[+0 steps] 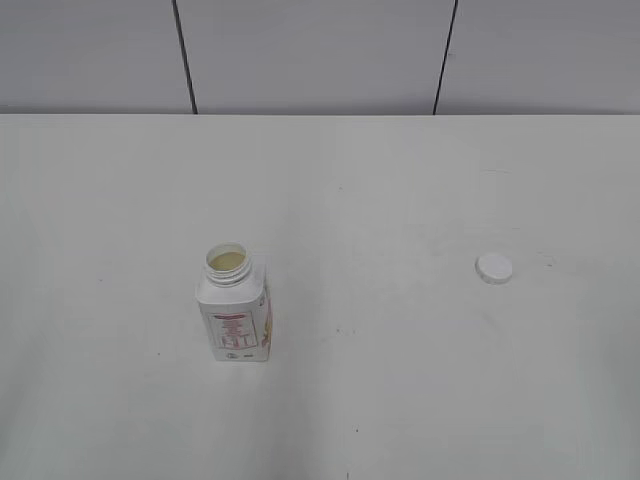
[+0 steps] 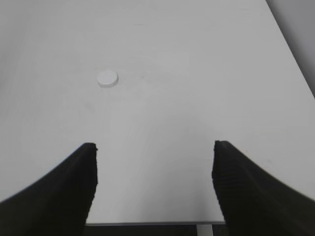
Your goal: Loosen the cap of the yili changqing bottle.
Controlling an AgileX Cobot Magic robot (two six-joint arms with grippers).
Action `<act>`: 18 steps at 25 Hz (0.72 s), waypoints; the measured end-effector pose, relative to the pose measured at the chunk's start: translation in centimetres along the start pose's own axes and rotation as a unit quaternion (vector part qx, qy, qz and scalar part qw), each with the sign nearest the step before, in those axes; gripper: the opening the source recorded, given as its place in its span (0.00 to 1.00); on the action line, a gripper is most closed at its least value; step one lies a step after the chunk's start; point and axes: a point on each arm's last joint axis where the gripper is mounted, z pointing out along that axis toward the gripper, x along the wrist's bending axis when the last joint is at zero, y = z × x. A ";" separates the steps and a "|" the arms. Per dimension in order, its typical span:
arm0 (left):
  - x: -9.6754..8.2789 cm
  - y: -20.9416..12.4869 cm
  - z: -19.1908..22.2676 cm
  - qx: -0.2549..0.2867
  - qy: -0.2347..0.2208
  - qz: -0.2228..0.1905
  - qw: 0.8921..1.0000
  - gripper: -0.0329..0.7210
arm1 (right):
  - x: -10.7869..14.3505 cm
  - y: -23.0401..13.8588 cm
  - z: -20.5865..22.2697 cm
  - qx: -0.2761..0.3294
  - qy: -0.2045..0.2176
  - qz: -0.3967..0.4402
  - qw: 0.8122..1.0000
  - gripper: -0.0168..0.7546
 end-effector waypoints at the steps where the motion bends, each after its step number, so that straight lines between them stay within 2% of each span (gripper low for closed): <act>1: 0.0 0.0 0.0 0.000 0.000 0.000 1.000 0.63 | 0.0 0.0 0.0 0.000 -0.009 0.005 1.000 0.77; 18: 0.0 0.0 0.0 0.000 0.000 0.000 1.000 0.63 | 0.1 0.0 0.0 0.000 -0.013 0.009 1.000 0.77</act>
